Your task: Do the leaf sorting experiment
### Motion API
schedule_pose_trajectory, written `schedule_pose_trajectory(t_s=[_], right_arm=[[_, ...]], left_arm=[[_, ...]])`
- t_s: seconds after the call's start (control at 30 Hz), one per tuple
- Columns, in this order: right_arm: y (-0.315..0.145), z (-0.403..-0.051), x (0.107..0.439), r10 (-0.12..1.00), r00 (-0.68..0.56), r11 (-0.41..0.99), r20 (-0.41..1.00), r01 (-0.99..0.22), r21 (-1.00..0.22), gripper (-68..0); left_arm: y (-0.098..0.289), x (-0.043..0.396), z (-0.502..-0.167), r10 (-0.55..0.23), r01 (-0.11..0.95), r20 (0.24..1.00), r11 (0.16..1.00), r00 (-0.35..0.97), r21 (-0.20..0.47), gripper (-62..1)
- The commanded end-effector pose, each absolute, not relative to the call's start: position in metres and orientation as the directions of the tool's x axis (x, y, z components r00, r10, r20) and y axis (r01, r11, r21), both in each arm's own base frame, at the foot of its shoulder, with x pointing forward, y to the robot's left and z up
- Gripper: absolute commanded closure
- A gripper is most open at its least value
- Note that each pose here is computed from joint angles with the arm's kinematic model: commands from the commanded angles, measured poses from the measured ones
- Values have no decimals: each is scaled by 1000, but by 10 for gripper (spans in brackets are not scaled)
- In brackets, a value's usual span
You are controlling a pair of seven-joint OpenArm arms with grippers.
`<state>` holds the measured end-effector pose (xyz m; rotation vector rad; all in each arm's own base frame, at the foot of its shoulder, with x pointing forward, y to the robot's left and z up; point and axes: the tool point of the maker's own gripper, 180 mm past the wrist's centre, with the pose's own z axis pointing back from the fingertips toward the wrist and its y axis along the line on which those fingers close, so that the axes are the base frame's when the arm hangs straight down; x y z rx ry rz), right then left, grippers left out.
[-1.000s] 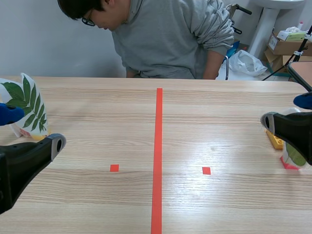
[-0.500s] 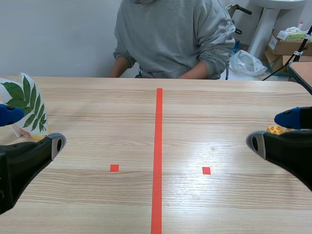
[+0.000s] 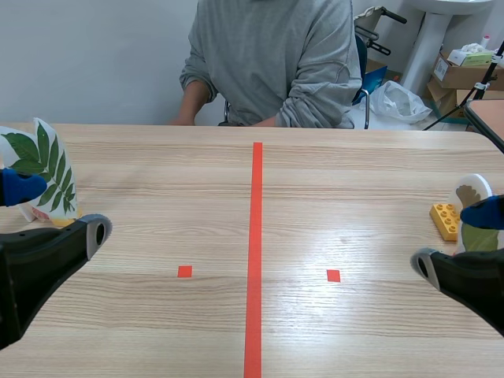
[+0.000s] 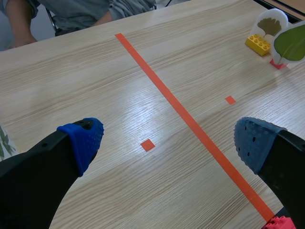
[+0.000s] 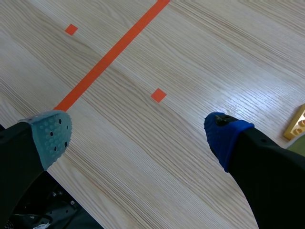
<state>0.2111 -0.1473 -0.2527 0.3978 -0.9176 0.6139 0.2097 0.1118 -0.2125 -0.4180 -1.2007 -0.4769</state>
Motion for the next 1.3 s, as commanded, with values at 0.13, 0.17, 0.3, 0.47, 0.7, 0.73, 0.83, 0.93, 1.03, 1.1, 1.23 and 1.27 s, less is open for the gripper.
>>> schedule_pose_trajectory(t_s=[0.13,0.17,0.3,0.47,0.7,0.73,0.83,0.93,1.03,1.1,1.23,1.27], right_arm=[[-132,-248,211,302,427,727,852,-682,84,-569],[-131,-248,211,298,424,726,855,-682,86,-569],[-130,-246,212,293,420,725,859,-683,87,-569],[-130,-244,213,280,410,726,868,-682,88,-569],[-136,-253,213,265,438,741,859,-662,109,-569],[-138,-255,213,262,446,745,856,-657,115,-569],[-142,-259,213,248,457,753,854,-646,126,-569],[-143,-259,214,239,458,756,856,-641,132,-569],[-143,-259,214,236,455,756,858,-641,132,-569],[-142,-258,214,229,455,756,860,-640,137,-569],[-141,-256,214,213,453,754,865,-640,149,-569],[-140,-254,215,203,450,753,870,-639,155,-569]], left_arm=[[109,210,-207,-125,575,955,816,270,-56,-587],[109,210,-207,-125,575,955,816,270,-56,-587],[109,210,-207,-124,575,955,816,269,-56,-587],[109,210,-207,-124,575,955,816,269,-56,-587],[109,210,-206,-120,575,957,816,263,-56,-587],[109,210,-206,-120,575,957,816,263,-56,-587],[109,210,-206,-120,575,957,816,264,-56,-587],[109,211,-206,-120,574,957,817,264,-56,-587],[109,210,-206,-120,575,957,816,264,-56,-587],[109,210,-206,-120,575,957,816,263,-56,-587],[108,211,-202,-107,575,963,816,246,-56,-587],[108,212,-202,-106,575,964,816,244,-56,-587]])
